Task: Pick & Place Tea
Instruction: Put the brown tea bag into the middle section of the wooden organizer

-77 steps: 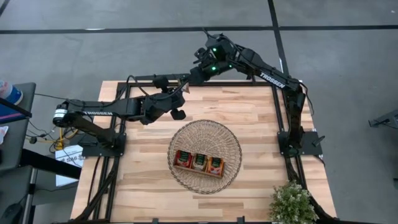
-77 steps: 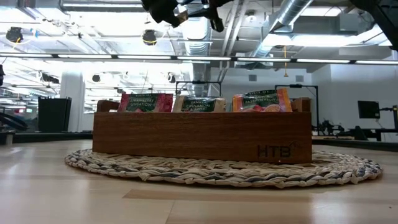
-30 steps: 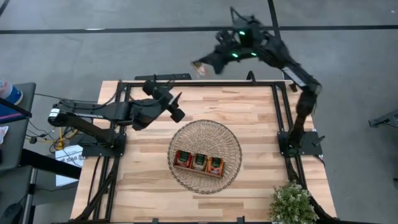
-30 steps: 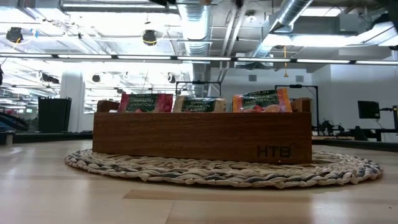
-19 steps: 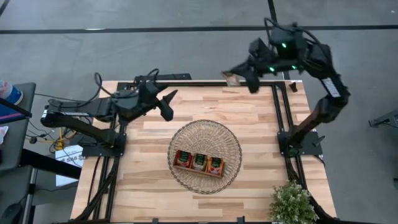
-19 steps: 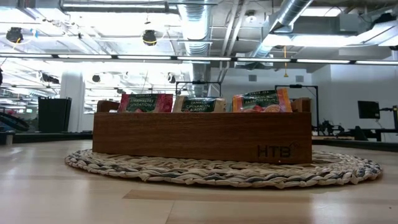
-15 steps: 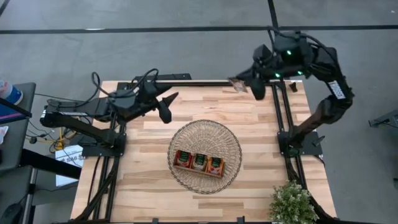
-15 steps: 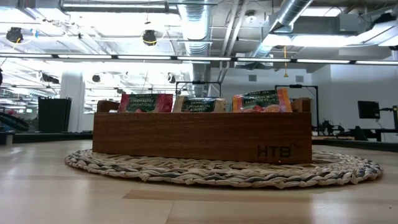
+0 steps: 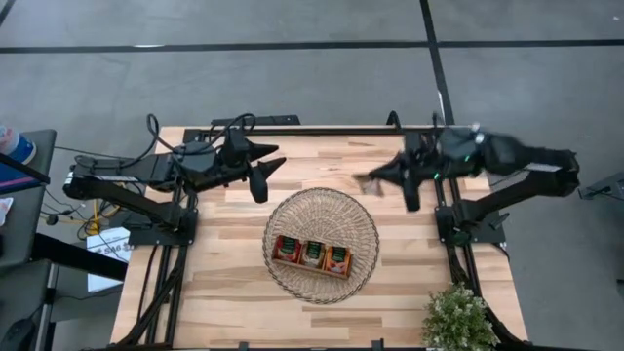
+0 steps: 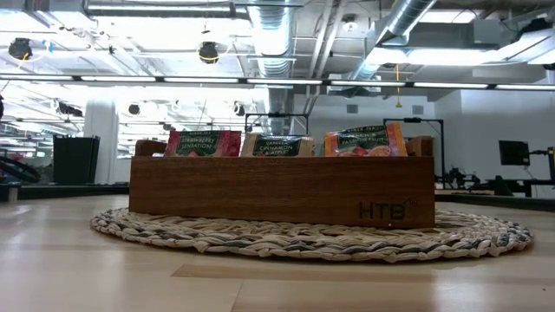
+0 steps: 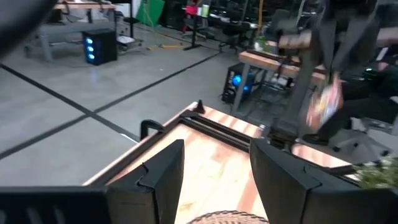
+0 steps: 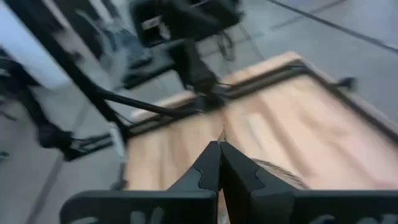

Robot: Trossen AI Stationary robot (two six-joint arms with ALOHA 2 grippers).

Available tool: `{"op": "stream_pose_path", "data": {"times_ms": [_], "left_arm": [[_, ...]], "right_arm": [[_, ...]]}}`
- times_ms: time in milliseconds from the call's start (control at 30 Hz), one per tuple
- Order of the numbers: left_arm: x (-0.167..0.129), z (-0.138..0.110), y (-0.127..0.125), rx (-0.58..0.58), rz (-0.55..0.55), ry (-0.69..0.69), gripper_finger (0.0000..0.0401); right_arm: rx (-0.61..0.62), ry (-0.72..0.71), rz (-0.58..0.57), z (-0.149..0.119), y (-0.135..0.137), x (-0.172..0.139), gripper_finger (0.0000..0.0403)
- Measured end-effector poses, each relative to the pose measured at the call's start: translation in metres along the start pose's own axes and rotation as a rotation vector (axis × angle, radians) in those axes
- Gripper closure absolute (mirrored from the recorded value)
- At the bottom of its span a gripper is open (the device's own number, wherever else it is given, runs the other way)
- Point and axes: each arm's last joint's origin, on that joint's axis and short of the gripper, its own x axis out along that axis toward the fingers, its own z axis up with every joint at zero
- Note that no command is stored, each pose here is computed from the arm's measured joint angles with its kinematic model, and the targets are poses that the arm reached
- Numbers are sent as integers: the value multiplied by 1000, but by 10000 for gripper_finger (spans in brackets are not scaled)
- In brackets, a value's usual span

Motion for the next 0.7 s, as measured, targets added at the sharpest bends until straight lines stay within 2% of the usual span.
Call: {"op": "stream_pose_path", "data": {"times_ms": [200, 533, 700], "left_arm": [[0, -1, -1, -23, -52, 16, 227], [-1, -10, -1, -13, -115, 132, 227], [-8, -19, 2, -33, -191, 270, 227]], "right_arm": [[17, -141, 126, -56, 11, 41, 403], [-2, -209, 167, -110, 29, 119, 403], [102, -233, 169, -137, 47, 164, 403]]}}
